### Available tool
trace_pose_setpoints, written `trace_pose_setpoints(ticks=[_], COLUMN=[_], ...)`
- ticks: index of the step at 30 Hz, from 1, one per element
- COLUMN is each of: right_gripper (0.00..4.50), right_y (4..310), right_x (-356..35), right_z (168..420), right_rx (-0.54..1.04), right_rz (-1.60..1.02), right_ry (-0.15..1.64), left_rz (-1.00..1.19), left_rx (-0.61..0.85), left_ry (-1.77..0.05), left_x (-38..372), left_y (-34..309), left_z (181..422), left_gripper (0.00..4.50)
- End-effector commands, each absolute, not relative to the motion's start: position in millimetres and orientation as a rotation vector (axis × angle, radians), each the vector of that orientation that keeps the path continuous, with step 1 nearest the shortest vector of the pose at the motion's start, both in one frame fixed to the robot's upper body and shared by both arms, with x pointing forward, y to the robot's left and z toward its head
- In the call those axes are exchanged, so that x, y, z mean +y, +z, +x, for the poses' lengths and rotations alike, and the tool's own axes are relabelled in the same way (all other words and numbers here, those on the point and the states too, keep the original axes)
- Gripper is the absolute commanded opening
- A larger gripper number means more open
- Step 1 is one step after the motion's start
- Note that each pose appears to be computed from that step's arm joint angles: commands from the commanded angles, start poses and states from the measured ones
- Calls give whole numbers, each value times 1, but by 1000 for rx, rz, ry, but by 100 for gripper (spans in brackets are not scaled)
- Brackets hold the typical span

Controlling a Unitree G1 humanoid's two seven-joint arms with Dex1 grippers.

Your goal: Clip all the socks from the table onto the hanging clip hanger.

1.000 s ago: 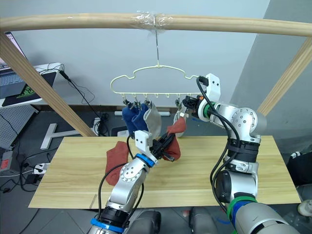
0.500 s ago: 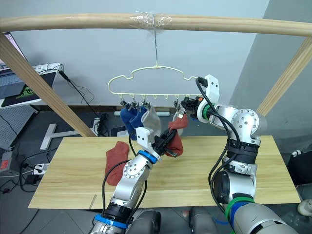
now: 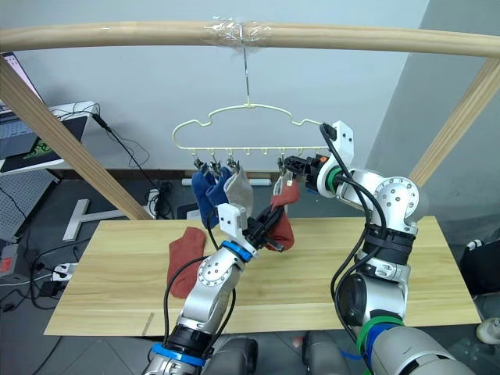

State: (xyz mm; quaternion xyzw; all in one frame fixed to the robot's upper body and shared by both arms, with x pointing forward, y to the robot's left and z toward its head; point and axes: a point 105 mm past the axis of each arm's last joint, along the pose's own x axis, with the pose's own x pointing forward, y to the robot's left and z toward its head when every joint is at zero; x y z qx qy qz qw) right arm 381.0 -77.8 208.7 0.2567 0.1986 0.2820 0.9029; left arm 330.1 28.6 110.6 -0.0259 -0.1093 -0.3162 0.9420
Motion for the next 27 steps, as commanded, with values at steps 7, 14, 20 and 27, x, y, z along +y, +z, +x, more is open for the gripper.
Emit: trace_pose_setpoints(ticks=[7, 14, 20, 27], right_gripper=[445, 450, 450, 354], right_y=[244, 247, 237, 209], right_x=[-89, -116, -131, -120], right_z=[376, 349, 351, 352], right_rx=[233, 64, -56, -135], right_rz=[488, 279, 66, -19], right_ry=[633, 609, 452, 348], left_rz=[-118, -304, -198, -89], left_rx=[-263, -106, -61, -107], left_ry=[-730, -851, -785, -763], left_x=[12, -7, 12, 47], left_y=[130, 115, 99, 110], left_z=[326, 320, 335, 336], left_gripper=[0, 163, 353, 414])
